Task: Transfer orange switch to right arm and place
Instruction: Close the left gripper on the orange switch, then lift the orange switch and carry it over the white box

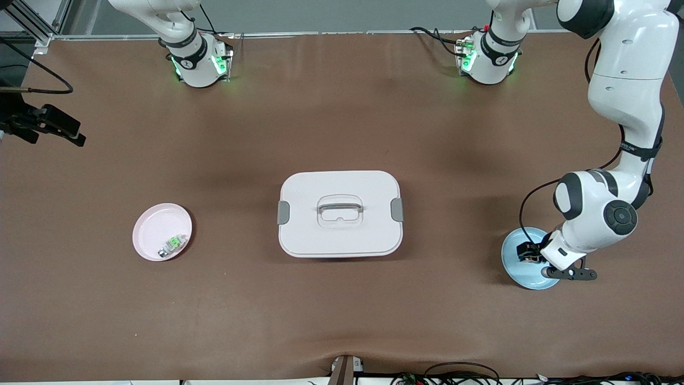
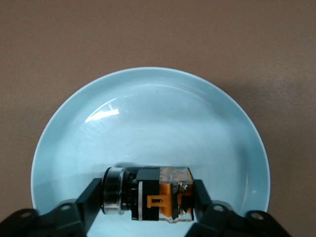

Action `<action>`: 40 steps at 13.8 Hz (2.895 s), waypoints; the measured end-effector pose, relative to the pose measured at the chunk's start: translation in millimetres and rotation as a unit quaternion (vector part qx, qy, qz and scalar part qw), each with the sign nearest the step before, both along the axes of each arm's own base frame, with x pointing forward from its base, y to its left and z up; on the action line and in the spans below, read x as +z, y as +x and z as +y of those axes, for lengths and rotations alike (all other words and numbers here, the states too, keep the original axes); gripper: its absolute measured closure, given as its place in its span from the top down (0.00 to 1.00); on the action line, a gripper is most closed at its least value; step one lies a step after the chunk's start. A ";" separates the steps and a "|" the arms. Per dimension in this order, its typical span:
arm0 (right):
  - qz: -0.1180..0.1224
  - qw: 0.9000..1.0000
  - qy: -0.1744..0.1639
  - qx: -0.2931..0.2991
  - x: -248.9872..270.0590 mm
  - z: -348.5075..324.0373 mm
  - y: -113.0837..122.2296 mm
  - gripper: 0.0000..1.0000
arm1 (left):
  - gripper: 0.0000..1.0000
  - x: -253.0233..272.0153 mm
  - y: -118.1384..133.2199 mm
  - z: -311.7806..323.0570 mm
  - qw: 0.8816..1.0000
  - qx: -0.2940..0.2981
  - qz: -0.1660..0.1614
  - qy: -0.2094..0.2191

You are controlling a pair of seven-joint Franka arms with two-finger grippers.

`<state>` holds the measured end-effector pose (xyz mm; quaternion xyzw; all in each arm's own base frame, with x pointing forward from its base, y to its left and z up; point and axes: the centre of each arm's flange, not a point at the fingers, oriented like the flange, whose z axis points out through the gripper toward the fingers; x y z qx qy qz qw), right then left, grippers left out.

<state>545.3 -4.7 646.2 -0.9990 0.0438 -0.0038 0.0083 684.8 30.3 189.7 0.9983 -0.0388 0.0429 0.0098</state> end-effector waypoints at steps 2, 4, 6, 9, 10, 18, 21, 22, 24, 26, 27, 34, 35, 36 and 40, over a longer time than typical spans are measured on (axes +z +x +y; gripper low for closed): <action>0.000 1.000 0.000 0.000 0.0 0.0 0.0 1.00 | 0.72 1.2 0.9 1.1 1.000 0.001 -0.002 0.000; 0.000 1.000 0.000 0.000 0.0 0.0 0.0 1.00 | 0.72 2.9 2.2 2.6 1.000 0.002 -0.004 0.000; 0.000 1.000 0.000 0.000 0.0 -0.1 0.0 1.00 | 0.72 8.7 4.2 2.4 1.000 0.002 -0.005 0.001; 0.000 1.000 0.000 0.000 -0.1 -0.2 0.0 1.00 | 0.72 43.4 3.9 -0.2 1.000 -0.002 0.018 0.002; 0.000 1.000 0.000 -0.001 -0.1 -0.2 0.0 1.00 | 0.72 62.3 2.0 -2.0 1.000 -0.004 0.028 0.003; 0.000 1.000 0.000 -0.002 -0.2 -1.0 0.0 1.00 | 0.72 174.5 -20.6 -43.1 0.998 -0.014 0.060 -0.001; 0.000 1.000 0.000 -0.002 -0.2 -1.1 0.0 1.00 | 0.72 209.6 -34.0 -75.2 0.997 0.010 0.072 -0.028; 0.000 1.000 0.000 -0.002 -0.3 -1.4 0.0 1.00 | 0.72 220.0 -38.0 -87.5 0.996 0.022 0.074 -0.042; 0.001 1.000 0.000 -0.009 -0.9 -8.7 0.2 1.00 | 0.72 237.4 -47.1 -117.8 0.994 0.047 0.081 -0.058; 0.006 1.000 0.000 -0.020 -6.4 -21.2 2.2 1.00 | 0.72 255.1 -55.6 -153.6 0.991 0.079 0.088 -0.065; 0.010 1.000 0.000 -0.023 -10.9 -24.6 4.3 1.00 | 0.72 264.5 -59.3 -173.3 0.989 0.097 0.088 -0.070; 0.049 0.999 -0.001 -0.023 -51.8 -26.5 23.6 1.00 | 0.72 297.0 -100.0 -321.2 0.967 0.210 0.109 -0.098; 0.056 0.998 -0.001 -0.025 -59.7 -28.8 26.9 1.00 | 0.72 297.2 -105.7 -341.6 0.963 0.223 0.114 -0.100; 0.062 0.998 -0.001 -0.028 -67.5 -32.3 30.1 1.00 | 0.72 298.2 -110.5 -361.3 0.958 0.240 0.119 -0.103; 0.070 0.997 0.008 -0.030 -77.5 -35.0 34.2 1.00 | 0.72 301.8 -124.2 -421.4 0.939 0.292 0.137 -0.116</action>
